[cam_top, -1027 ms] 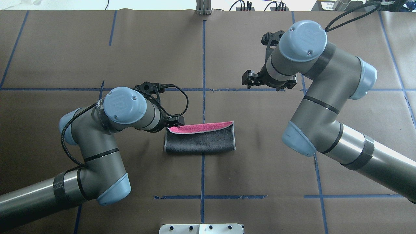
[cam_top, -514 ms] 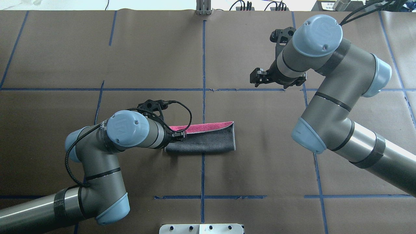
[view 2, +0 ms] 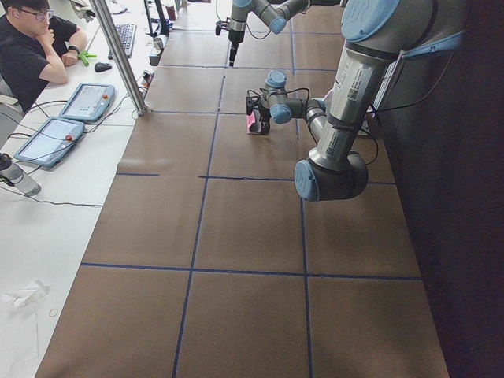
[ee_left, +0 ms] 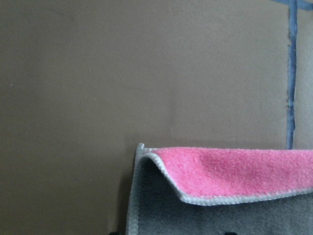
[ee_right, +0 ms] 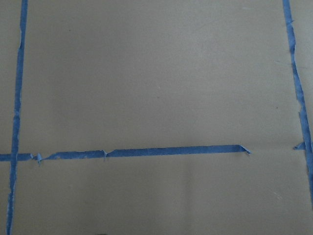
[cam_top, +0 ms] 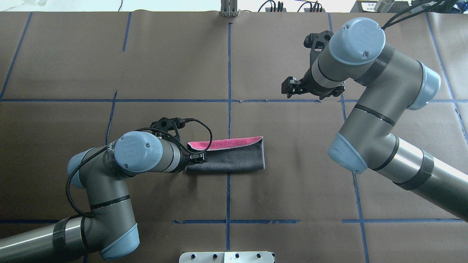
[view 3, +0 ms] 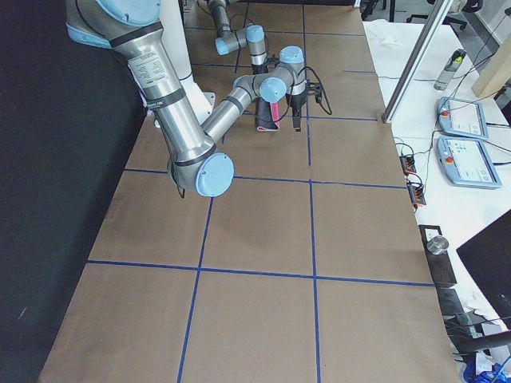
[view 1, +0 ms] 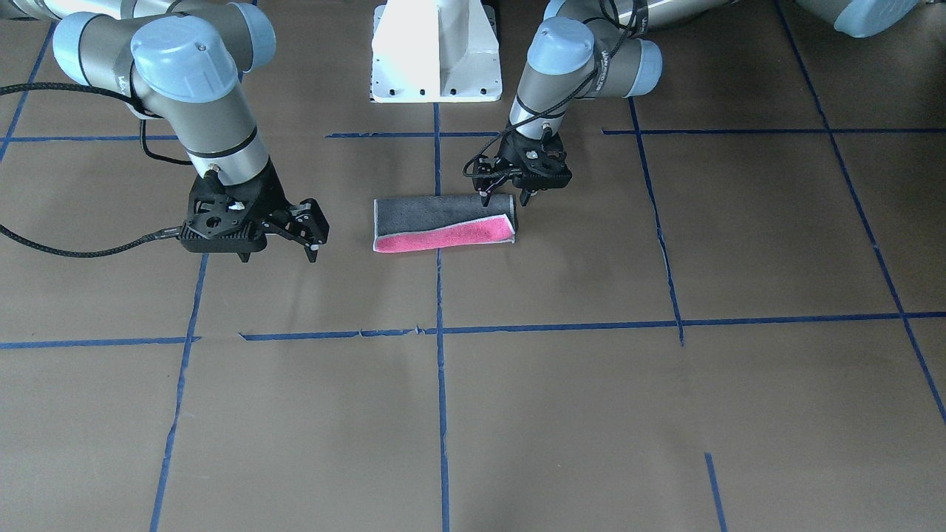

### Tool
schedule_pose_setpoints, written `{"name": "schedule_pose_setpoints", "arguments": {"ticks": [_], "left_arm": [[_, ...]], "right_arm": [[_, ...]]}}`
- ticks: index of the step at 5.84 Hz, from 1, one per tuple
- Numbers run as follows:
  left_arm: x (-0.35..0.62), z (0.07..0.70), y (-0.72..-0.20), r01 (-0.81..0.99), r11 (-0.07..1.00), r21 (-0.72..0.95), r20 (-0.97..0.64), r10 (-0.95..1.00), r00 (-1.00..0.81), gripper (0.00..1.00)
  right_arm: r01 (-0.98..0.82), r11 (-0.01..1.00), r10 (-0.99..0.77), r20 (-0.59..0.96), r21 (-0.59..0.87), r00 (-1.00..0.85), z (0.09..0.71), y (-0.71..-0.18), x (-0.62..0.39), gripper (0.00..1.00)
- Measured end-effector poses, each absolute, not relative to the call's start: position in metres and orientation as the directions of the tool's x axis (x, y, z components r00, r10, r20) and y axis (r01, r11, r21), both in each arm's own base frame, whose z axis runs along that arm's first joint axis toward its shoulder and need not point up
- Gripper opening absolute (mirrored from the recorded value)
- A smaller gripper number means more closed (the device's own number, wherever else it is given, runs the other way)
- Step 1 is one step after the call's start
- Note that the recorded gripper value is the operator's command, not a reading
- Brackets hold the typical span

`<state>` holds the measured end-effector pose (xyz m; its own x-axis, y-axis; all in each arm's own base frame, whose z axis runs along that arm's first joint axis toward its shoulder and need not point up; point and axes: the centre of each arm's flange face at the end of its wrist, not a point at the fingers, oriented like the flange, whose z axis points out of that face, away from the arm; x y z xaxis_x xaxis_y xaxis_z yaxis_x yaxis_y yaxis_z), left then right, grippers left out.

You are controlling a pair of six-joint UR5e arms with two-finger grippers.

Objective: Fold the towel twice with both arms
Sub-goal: 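Grasp the end of the folded strip nearest the left gripper, then fold the held strip end over onto the other half with the left gripper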

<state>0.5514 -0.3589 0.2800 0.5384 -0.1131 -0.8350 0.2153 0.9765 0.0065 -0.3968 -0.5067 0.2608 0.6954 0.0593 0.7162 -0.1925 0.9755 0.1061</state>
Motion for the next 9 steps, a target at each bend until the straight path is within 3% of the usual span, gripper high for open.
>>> {"name": "schedule_pose_setpoints", "arguments": {"ticks": [1,2,4,5,9], "left_arm": [[0.553,0.284,-0.357,0.212,0.977,0.005,-0.831,-0.114,0.544,0.61],[0.556,0.286,-0.355,0.208,0.978,0.003,-0.829,-0.114,0.548,0.47],[0.559,0.284,-0.354,0.207,0.978,0.002,-0.829,-0.114,0.547,0.05],[0.559,0.281,-0.353,0.205,0.979,0.002,-0.833,-0.112,0.542,0.0],[0.558,0.249,-0.354,0.203,0.979,-0.001,-0.825,-0.116,0.553,0.0]], "right_arm": [[-0.194,0.975,0.061,0.715,0.106,0.696,0.262,-0.507,-0.397,1.0],[-0.194,0.975,0.063,0.712,0.105,0.699,0.264,-0.506,-0.396,1.0],[-0.194,0.976,0.066,0.708,0.102,0.703,0.269,-0.506,-0.396,1.0],[-0.194,0.976,0.067,0.706,0.101,0.705,0.27,-0.506,-0.396,1.0],[-0.193,0.976,0.067,0.706,0.1,0.705,0.271,-0.507,-0.397,1.0]]}}
